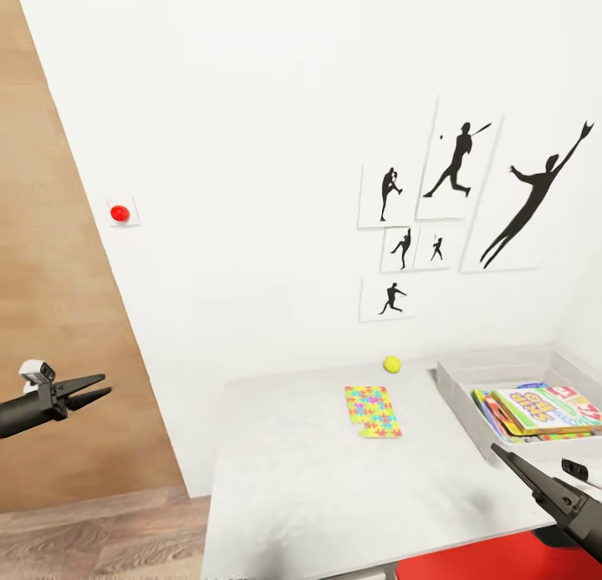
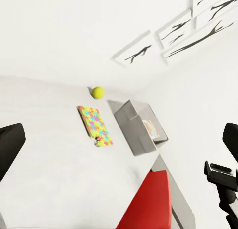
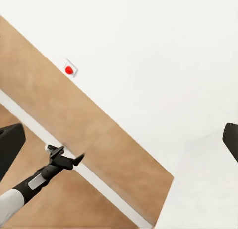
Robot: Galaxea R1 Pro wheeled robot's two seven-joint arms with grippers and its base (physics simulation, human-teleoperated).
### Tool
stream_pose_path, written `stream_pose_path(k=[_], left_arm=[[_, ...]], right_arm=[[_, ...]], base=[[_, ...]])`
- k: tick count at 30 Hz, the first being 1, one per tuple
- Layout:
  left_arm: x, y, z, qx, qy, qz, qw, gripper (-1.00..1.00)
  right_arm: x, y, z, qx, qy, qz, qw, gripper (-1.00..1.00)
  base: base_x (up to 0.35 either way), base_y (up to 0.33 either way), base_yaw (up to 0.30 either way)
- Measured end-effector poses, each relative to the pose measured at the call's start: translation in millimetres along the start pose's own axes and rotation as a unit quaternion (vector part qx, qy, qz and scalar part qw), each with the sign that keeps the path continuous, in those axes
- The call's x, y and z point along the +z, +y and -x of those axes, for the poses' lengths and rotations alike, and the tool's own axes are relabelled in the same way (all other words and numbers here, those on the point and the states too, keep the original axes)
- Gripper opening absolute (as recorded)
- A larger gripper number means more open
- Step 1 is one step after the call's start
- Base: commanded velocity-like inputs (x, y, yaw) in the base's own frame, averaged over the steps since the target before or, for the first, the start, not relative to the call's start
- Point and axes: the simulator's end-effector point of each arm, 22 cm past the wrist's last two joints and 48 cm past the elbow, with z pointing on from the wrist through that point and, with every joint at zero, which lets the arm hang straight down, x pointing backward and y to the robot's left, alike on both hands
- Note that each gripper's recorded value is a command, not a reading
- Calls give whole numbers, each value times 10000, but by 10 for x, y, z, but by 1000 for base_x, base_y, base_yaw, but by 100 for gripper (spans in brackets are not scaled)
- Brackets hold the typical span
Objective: Put all the toys in the child's room - the three board games (two on the bed and one on the table), the two jigsaw puzzles on the table, and the tennis ball on the table - inside the toy box on the table in the child's room.
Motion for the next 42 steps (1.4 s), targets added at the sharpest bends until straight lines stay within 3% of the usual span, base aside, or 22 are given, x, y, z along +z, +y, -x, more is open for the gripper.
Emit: stream_pose_path(k=[42], left_arm=[[22,20,-20,-25,17,0,10000,100]], right_arm=[[-5,-30,-11,29,6,-38,10000,100]], base=[[0,6,17]])
